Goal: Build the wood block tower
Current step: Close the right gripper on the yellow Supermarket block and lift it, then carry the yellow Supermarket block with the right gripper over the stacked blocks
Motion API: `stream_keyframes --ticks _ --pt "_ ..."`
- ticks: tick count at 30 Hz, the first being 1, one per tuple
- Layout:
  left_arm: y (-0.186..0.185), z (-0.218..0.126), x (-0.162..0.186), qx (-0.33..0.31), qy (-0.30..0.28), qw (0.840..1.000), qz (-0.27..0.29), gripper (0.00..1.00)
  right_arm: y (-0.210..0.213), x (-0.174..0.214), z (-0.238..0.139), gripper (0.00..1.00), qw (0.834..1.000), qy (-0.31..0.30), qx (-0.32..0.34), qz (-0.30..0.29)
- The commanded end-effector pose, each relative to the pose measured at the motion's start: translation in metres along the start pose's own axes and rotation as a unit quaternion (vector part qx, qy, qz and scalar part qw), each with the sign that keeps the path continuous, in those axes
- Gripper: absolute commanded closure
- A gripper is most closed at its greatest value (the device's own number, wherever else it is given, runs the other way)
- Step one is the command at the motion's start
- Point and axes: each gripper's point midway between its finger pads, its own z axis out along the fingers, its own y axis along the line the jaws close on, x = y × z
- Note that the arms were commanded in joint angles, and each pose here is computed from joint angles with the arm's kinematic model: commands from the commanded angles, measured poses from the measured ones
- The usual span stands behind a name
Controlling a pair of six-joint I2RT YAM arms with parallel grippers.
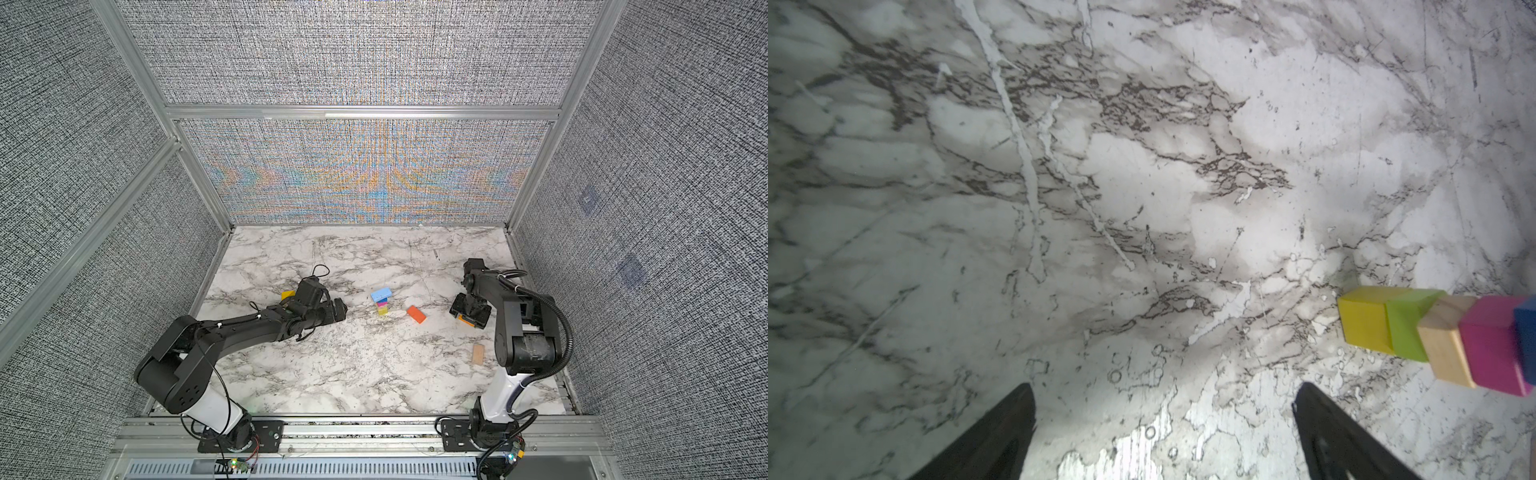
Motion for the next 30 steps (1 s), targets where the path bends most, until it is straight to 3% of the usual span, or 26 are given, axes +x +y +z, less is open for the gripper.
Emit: stream_keyframes --ticks 1,9,21,30 --pt "0.000 0.000 -0.001 -0.001 0.000 1.000 0.001 0.02 0.002 -0.002 0.003 0.34 1.000 0.000 -0.003 -0.010" --pt "-0.001 0.000 -0.002 0.001 0.000 1.000 0.000 0.02 0.007 0.000 -0.001 0.50 1.000 0.003 -0.017 -0.021" --pt "-0.003 -0.013 -0.003 0.003 -0.002 1.000 -0.005 0.02 0.023 0.000 -0.033 0.53 0.997 -0.010 -0.040 -0.063" --pt "0.001 -0.033 -0.002 -0.004 -0.004 1.000 -0.007 0.02 0.055 0.010 -0.080 0.53 0.986 -0.022 -0.078 -0.144"
